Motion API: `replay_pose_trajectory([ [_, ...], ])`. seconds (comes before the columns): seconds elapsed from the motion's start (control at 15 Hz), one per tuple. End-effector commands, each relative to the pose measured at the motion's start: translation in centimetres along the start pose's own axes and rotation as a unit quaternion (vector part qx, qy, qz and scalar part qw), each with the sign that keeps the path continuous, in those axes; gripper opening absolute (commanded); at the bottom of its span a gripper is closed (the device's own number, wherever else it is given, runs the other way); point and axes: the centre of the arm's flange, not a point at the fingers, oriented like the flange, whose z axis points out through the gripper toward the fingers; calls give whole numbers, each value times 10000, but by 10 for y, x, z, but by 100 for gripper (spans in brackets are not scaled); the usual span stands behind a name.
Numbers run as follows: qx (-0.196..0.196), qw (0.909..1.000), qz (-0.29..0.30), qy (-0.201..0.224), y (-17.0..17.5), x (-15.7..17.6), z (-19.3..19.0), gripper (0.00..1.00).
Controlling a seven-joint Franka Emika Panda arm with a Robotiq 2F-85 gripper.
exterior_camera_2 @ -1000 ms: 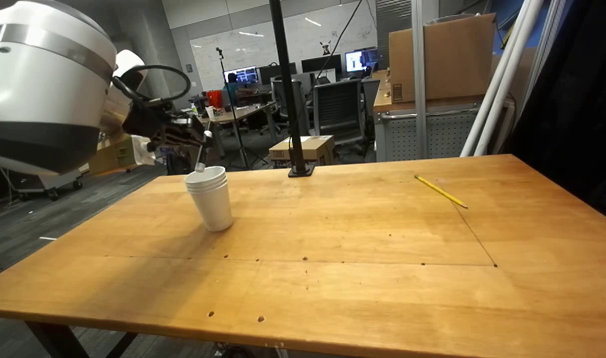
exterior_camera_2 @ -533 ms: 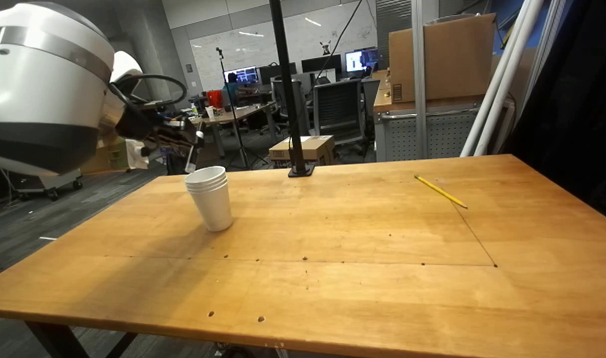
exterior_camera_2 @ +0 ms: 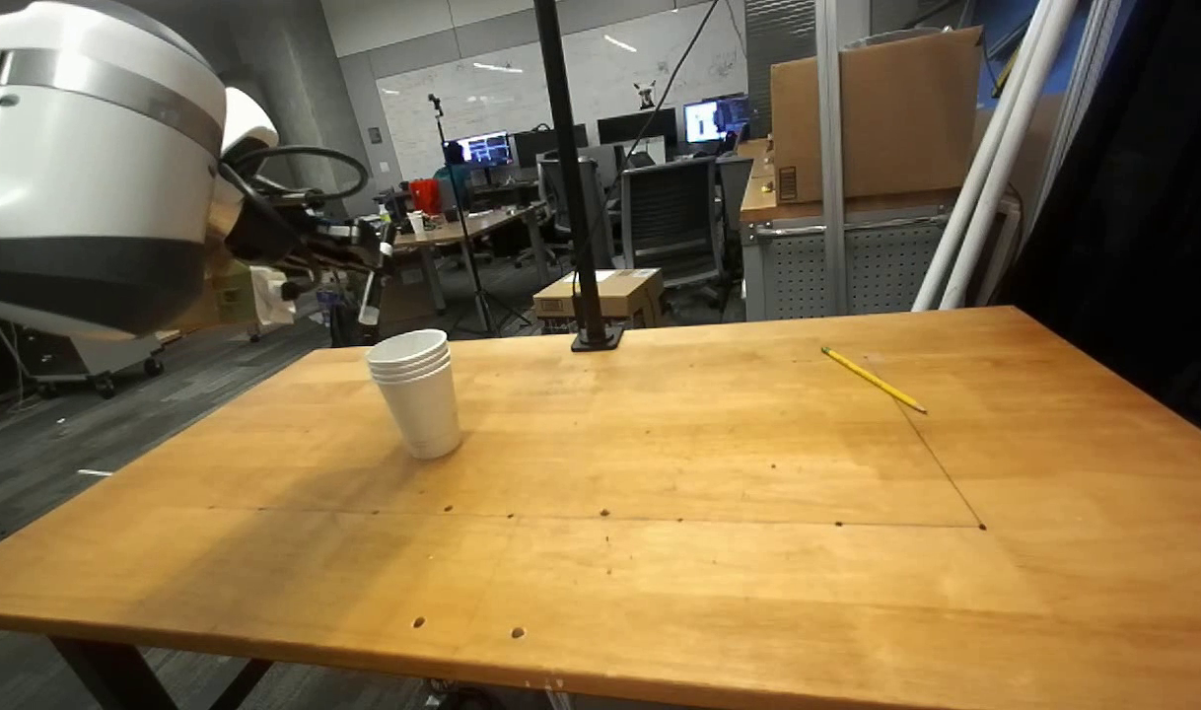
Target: Put the marker into the cup
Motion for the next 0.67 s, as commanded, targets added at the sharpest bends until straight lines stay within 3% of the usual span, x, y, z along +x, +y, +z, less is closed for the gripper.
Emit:
replay_pose_trajectory([
  [0.0,-18,9996,8,290,11,-2,26,38],
  [0.33,-4,9998,-55,190,19,-9,35,78],
  [0.4,-22,10000,35,1,15,-4,21,87],
  [0.47,-45,10000,29,-27,16,-6,23,70],
  [0.6,-46,10000,30,-43,16,-8,23,86],
])
